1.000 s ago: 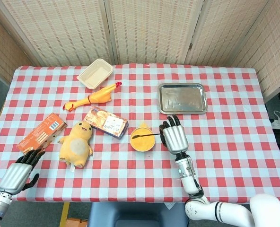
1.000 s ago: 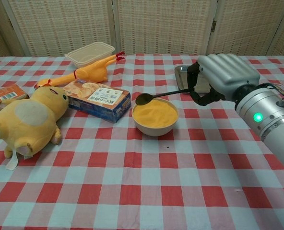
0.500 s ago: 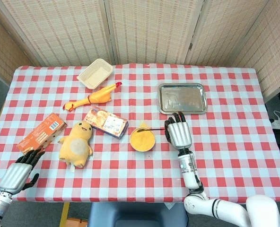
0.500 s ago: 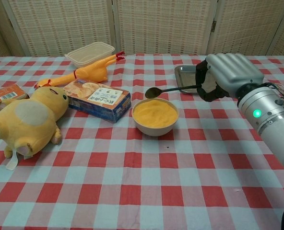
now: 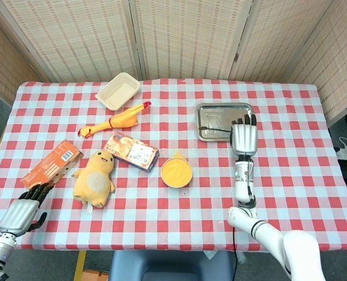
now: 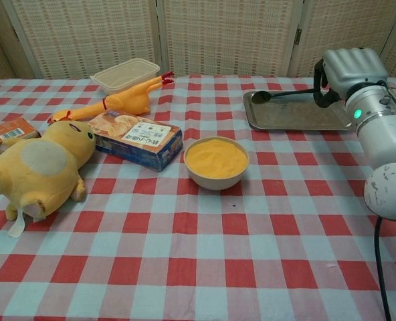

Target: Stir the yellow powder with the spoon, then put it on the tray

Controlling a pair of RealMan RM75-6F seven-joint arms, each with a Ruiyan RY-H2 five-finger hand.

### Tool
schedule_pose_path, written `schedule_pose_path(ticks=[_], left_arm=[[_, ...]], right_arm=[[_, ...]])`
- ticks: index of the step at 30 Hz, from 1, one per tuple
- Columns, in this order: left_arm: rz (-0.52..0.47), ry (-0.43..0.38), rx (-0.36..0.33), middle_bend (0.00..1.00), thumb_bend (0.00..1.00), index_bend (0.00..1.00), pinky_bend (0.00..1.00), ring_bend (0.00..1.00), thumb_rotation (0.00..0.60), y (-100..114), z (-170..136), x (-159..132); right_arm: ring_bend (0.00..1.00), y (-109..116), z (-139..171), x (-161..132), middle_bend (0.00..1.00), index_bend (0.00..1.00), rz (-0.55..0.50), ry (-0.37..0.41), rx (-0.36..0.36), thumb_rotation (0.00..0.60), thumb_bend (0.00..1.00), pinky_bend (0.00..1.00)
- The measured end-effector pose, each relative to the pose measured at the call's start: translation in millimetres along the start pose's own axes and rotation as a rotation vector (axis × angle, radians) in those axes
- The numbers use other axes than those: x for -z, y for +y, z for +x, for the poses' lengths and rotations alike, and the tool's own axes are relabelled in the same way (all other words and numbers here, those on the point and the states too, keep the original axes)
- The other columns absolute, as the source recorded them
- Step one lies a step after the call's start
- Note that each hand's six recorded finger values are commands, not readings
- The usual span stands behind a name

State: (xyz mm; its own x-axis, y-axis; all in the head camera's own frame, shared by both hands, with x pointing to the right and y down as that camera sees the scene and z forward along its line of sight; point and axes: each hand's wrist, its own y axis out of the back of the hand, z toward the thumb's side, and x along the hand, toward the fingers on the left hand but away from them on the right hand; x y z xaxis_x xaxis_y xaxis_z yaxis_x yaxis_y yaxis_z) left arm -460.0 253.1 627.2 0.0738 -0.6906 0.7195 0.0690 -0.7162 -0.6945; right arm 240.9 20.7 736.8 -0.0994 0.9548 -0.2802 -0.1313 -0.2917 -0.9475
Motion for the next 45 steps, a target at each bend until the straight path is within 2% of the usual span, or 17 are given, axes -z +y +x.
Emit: schedule_pose_path(ticks=[6, 8, 9, 10, 11, 12, 13, 14, 17, 20, 26, 31, 34, 37, 39, 41, 45], left_arm=[[0.005, 0.025, 0.015, 0.0, 0.49, 0.0, 0.2, 0.0, 0.6, -4, 8, 4], [0.005, 0.031, 0.018, 0.0, 0.49, 0.0, 0.2, 0.0, 0.6, -4, 9, 5], [0.004, 0.035, 0.021, 0.0, 0.49, 0.0, 0.2, 0.0, 0.6, -5, 10, 6], [0.004, 0.038, 0.022, 0.0, 0.49, 0.0, 0.2, 0.0, 0.6, -5, 11, 7], [0.004, 0.04, 0.024, 0.0, 0.49, 0.0, 0.2, 0.0, 0.6, -5, 11, 7], [0.006, 0.04, 0.023, 0.0, 0.49, 0.0, 0.2, 0.0, 0.6, -5, 12, 7], [0.006, 0.039, 0.022, 0.0, 0.49, 0.0, 0.2, 0.0, 0.6, -5, 12, 6], [0.007, 0.038, 0.023, 0.0, 0.49, 0.0, 0.2, 0.0, 0.6, -5, 12, 6], [0.009, 0.033, 0.03, 0.0, 0.49, 0.0, 0.2, 0.0, 0.6, -7, 12, 5], [0.012, 0.025, 0.038, 0.0, 0.49, 0.0, 0.2, 0.0, 0.6, -9, 13, 2], [0.009, 0.019, 0.011, 0.0, 0.49, 0.0, 0.2, 0.0, 0.6, -3, 9, 1], [0.004, 0.01, -0.037, 0.0, 0.49, 0.0, 0.2, 0.0, 0.6, 7, 2, 1], [0.003, -0.002, -0.078, 0.0, 0.49, 0.0, 0.18, 0.0, 0.6, 14, -3, -1], [0.005, -0.02, -0.125, 0.0, 0.49, 0.0, 0.15, 0.0, 0.6, 21, -9, -4], [0.01, -0.037, -0.159, 0.0, 0.49, 0.0, 0.13, 0.0, 0.6, 25, -14, -8], [0.016, -0.05, -0.189, 0.0, 0.49, 0.0, 0.12, 0.0, 0.6, 29, -19, -11], [0.031, -0.074, -0.269, 0.0, 0.49, 0.0, 0.11, 0.0, 0.6, 36, -28, -18]], right_arm=[[0.18, -12, -25, 19, 0.44, 1.0, 0.024, -0.099, -0.058, 0.6, 0.55, 0.16], [0.17, -20, -27, 20, 0.44, 0.91, 0.01, -0.115, -0.1, 0.6, 0.54, 0.16], [0.16, -24, -28, 19, 0.43, 0.79, 0.002, -0.118, -0.12, 0.6, 0.53, 0.16], [0.12, -28, -28, 19, 0.38, 0.55, -0.008, -0.122, -0.144, 0.6, 0.51, 0.16], [0.1, -31, -28, 19, 0.34, 0.41, -0.014, -0.123, -0.161, 0.6, 0.49, 0.15], [0.06, -34, -28, 19, 0.28, 0.2, -0.019, -0.123, -0.178, 0.6, 0.45, 0.15], [0.04, -37, -28, 19, 0.23, 0.05, -0.023, -0.123, -0.194, 0.6, 0.41, 0.15], [0.03, -40, -28, 19, 0.21, 0.0, -0.031, -0.125, -0.213, 0.6, 0.37, 0.14], [0.01, -44, -30, 25, 0.17, 0.0, -0.058, -0.142, -0.248, 0.6, 0.28, 0.14], [0.0, -42, -34, 31, 0.14, 0.0, -0.071, -0.154, -0.252, 0.6, 0.2, 0.13], [0.0, -33, -36, 33, 0.06, 0.0, -0.089, -0.134, -0.21, 0.6, 0.18, 0.11], [0.0, -20, -23, 30, 0.04, 0.0, -0.119, -0.043, -0.145, 0.6, 0.18, 0.1], [0.0, -6, 0, 23, 0.04, 0.0, -0.148, 0.075, -0.119, 0.6, 0.18, 0.07], [0.0, 11, 44, 21, 0.02, 0.0, -0.175, 0.213, -0.125, 0.6, 0.18, 0.05], [0.0, 24, 86, 36, 0.0, 0.0, -0.171, 0.287, -0.151, 0.6, 0.18, 0.03], [0.0, 37, 131, 63, 0.0, 0.0, -0.16, 0.319, -0.19, 0.6, 0.18, 0.02], [0.0, 66, 187, 94, 0.0, 0.0, -0.2, 0.31, -0.233, 0.6, 0.18, 0.01]])
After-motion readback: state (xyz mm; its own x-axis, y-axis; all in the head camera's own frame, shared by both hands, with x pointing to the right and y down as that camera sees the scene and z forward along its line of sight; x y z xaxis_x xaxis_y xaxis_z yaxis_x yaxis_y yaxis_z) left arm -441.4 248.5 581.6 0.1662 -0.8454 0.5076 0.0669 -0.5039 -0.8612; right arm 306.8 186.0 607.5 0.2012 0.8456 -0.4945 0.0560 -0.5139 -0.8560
